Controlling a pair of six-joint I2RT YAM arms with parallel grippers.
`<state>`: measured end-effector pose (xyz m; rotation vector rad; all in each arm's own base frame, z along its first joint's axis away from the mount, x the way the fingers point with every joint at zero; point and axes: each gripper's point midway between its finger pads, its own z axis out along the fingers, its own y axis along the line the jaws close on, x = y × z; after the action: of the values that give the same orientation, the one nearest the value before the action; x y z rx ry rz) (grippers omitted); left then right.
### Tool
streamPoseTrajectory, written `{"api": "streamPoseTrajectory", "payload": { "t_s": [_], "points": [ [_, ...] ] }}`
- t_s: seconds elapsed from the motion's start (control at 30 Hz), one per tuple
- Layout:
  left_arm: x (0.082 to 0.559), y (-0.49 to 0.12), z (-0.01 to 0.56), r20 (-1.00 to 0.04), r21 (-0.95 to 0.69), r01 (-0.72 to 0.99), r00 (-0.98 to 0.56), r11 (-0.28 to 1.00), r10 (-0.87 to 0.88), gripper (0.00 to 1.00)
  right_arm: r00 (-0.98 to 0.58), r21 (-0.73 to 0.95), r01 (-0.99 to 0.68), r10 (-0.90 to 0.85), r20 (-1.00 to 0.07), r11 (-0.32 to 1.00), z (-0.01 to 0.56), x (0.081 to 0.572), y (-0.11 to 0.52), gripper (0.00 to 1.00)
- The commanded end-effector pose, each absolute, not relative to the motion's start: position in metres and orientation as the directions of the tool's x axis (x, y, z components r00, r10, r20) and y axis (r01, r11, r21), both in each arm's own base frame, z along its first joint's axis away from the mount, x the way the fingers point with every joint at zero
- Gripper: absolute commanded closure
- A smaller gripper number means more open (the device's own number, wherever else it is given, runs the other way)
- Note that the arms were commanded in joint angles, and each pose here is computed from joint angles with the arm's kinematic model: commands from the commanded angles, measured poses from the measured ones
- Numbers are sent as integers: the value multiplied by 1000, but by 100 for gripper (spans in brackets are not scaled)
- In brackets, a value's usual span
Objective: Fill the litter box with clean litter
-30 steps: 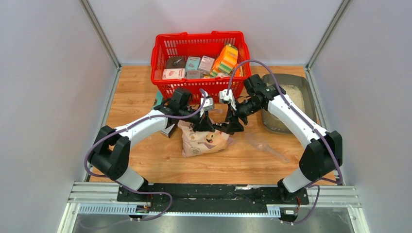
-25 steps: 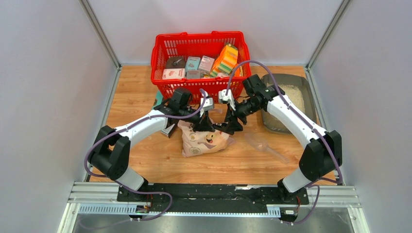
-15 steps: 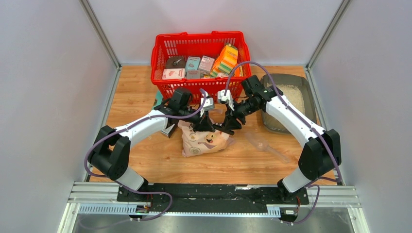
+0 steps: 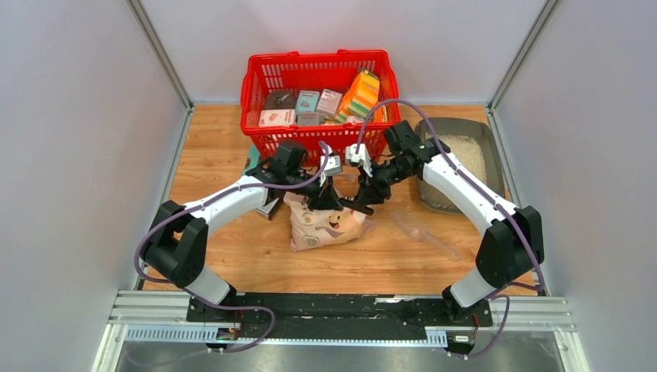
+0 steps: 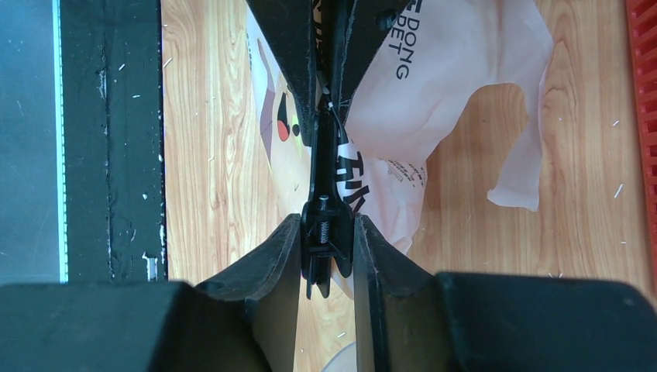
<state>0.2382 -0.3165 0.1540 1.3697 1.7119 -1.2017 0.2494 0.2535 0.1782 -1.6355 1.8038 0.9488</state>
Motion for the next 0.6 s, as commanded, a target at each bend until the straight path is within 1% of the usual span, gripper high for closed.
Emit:
{"api": "streamPoseTrajectory", "payload": {
  "t_s": [0.0,0.07,0.1,0.17,0.23,0.27,0.3,0.37,0.57],
  "points": [
    [243,-327,175,-924,-192,981,-182,3,335,83,-103,114,-993,-634,-767,23,186,248,251,85],
    [241,-325,174,-920,-197,980,-184,-3,346,79,-91,96,-995,-636,-767,26,195,249,248,88],
    [240,-325,174,-920,-195,981,-179,-9,348,74,-114,114,-993,-643,-757,41,197,248,240,89],
    [235,-322,174,-918,-195,980,-171,-29,358,71,-94,91,-995,-634,-768,38,212,251,234,92],
    [233,-321,175,-918,-186,982,-158,-42,363,67,-123,119,-992,-639,-759,49,219,247,219,94],
    [232,-321,175,-918,-186,981,-156,-47,365,66,-88,85,-996,-638,-765,36,227,250,215,97],
    [231,-321,175,-918,-187,981,-156,-52,365,65,-113,108,-993,-646,-755,48,228,247,206,98],
    [231,-321,173,-918,-192,980,-158,-59,365,65,-104,100,-994,-652,-751,43,231,246,200,100],
    [241,-334,175,-927,-185,981,-155,-55,343,64,-49,62,-998,-678,-733,5,228,245,191,100]
  ]
}}
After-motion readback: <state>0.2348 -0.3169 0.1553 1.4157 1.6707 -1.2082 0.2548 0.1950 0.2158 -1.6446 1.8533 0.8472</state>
